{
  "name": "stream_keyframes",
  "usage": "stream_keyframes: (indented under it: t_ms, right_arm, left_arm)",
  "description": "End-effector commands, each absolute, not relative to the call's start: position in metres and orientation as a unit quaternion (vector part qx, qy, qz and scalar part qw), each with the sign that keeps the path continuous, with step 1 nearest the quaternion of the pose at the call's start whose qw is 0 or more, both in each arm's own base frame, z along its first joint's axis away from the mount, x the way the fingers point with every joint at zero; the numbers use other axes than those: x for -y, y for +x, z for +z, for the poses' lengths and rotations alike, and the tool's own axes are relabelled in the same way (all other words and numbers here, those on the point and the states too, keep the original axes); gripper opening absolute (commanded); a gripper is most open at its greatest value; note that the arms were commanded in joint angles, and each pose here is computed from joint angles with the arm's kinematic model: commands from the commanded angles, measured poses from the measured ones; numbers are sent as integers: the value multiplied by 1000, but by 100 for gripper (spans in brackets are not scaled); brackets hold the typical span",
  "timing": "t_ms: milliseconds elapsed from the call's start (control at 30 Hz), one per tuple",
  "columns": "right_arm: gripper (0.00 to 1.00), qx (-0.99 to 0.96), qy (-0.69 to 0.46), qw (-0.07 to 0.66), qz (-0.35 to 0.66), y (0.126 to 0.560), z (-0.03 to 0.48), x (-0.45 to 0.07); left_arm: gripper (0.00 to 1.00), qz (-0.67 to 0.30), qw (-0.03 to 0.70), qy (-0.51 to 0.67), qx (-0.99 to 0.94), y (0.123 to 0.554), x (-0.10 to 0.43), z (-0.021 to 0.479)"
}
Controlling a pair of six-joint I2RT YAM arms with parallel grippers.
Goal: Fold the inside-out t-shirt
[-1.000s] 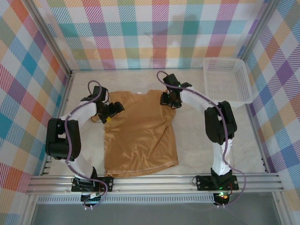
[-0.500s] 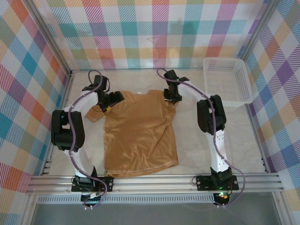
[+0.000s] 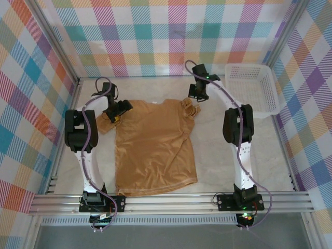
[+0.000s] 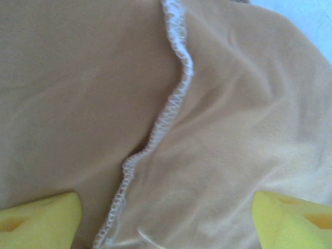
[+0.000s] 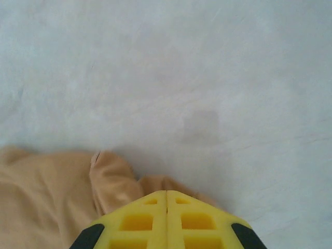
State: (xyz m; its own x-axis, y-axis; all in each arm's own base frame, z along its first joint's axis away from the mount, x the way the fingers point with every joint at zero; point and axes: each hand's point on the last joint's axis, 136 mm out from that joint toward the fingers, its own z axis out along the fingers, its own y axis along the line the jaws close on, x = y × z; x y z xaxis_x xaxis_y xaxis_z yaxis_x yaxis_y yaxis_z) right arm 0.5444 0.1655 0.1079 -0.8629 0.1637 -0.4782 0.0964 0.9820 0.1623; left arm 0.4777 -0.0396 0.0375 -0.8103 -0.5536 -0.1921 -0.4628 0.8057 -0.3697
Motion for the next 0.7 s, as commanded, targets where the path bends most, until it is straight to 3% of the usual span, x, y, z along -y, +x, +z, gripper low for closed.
stream_keyframes:
  t_ms: [0, 33, 167, 300, 567, 667]
  right_arm:
    - [0, -957, 70, 267, 85, 543, 141, -159]
    - [0, -958, 68, 261, 95, 541, 138, -163]
    - [36, -963, 53, 221, 141, 520, 116, -193]
    - [49, -969, 54, 195, 144, 494, 92, -212]
    - [48, -979, 51, 161, 118, 475, 49, -225]
    - [29, -980, 52, 163, 97, 479, 48, -219]
  left_arm:
    - [86, -149, 130, -283, -938, 471, 35, 27]
    - [86, -154, 131, -283, -938, 471, 36, 28]
    - [86, -163, 132, -280, -937, 473, 39, 31]
    - [86, -160, 128, -277, -939, 473, 39, 29]
    - [86, -179, 109, -306, -929, 467, 30, 15]
    - [86, -178, 106, -311, -927, 465, 26, 14]
